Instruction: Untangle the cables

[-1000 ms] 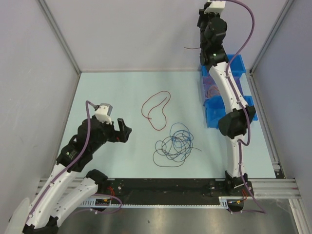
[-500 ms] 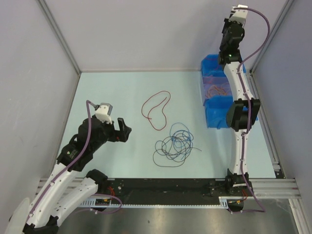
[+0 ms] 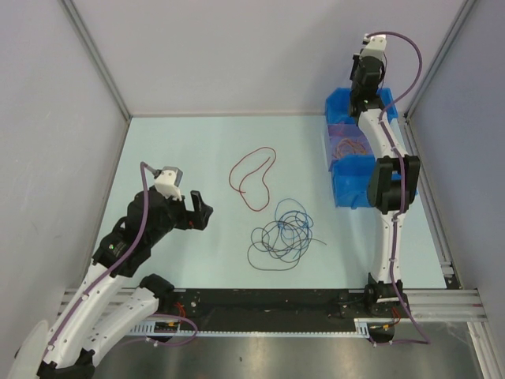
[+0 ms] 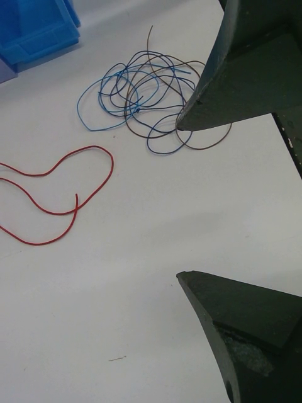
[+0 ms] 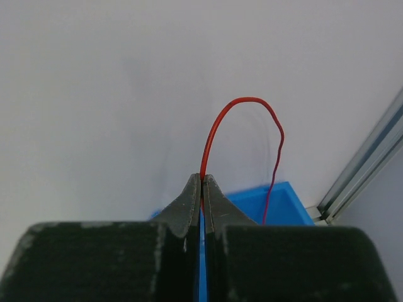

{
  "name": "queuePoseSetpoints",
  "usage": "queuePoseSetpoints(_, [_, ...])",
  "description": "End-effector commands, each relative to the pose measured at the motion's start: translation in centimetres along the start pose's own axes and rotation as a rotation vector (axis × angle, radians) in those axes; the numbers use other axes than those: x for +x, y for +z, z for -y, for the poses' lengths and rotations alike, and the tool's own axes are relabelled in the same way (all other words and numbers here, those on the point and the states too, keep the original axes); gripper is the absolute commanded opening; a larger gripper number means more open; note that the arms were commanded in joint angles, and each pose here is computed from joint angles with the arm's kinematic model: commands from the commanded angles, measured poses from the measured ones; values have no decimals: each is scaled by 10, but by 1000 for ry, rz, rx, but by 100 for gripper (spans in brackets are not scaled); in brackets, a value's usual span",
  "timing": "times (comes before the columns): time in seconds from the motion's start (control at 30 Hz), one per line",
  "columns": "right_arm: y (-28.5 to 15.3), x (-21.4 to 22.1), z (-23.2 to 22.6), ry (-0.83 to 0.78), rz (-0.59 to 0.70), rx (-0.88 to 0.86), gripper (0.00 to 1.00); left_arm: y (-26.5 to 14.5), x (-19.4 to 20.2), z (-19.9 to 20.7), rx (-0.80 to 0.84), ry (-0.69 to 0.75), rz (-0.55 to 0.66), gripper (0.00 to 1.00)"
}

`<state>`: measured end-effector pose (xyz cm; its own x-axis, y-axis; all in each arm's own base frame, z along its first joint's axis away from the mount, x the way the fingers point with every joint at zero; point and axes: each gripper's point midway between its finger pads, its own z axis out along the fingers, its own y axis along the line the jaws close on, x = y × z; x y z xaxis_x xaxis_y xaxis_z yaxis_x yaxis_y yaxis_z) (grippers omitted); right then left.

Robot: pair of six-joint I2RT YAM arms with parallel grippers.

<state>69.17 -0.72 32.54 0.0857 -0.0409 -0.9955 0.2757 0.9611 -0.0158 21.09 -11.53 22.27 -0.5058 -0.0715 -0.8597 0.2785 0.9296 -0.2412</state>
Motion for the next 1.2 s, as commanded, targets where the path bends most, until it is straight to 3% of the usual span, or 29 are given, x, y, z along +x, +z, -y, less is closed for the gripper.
queuePoseSetpoints(0.0, [-20,-68,-6,113,78,-79,0,0,-9,-3,-14,3,39,98])
queuePoseSetpoints(0.33, [-47,-8,-59,293,-121,-335,0,-2,-10,-3,-12,4,44,97])
queuePoseSetpoints(0.43, [-43,-12,-68,339,-128,-392,0,-3,-10,-3,-10,3,50,97])
queuePoseSetpoints(0.57, [-21,-11,-65,411,-82,-350,0,-3,-11,-2,-7,3,54,97])
queuePoseSetpoints(0.67, [-5,-23,-55,436,27,-296,0,-3,-11,-2,-7,1,54,97])
queuePoseSetpoints(0.77, [7,-9,-52,475,74,-297,0,-3,-11,-3,-10,3,57,97])
queuePoseSetpoints(1.0, [22,54,-33,519,-4,-244,0,-2,-12,-5,-19,0,54,97])
queuePoseSetpoints(1.17, [29,89,10,531,-54,-172,0,0,-11,-5,-13,-2,49,97])
